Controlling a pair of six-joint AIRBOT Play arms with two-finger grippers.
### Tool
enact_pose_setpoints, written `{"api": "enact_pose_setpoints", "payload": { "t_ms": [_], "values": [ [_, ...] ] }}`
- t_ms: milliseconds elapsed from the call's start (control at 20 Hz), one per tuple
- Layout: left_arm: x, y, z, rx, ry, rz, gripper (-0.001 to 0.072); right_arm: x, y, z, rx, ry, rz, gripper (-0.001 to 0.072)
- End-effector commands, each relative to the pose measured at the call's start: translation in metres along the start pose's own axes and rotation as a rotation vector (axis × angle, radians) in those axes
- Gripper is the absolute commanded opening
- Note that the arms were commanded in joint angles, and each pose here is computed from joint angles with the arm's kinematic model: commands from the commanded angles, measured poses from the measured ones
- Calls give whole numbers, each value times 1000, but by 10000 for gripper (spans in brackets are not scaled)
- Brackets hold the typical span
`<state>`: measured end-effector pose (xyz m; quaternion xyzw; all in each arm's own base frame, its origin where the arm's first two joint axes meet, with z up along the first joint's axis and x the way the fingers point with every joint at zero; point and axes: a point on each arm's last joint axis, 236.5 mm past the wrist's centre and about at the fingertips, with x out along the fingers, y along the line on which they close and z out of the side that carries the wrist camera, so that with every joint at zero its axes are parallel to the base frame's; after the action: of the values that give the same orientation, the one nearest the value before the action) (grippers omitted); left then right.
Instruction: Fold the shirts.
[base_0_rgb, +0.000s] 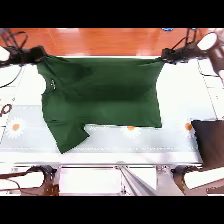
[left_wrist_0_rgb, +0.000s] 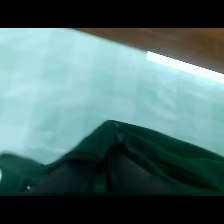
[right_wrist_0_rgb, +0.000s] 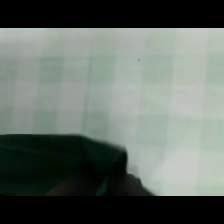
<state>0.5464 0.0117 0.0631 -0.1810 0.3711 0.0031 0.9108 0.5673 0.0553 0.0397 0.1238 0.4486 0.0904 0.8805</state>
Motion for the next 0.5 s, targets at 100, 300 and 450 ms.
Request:
{"api": "enact_pose_setpoints", "payload": {
  "t_ms": [100,300,450],
  "values": [
    [46,32,-38,-156,185,-4,509,36,-24,-18,18,149,-18,410],
    [-28,111,-55,-247,359,56,509,-54,-92,-45,166,301,-136,407],
    [-83,163,-119,-383,487,93,508,-95,-126,-109,313,397,-182,407]
  ]
}}
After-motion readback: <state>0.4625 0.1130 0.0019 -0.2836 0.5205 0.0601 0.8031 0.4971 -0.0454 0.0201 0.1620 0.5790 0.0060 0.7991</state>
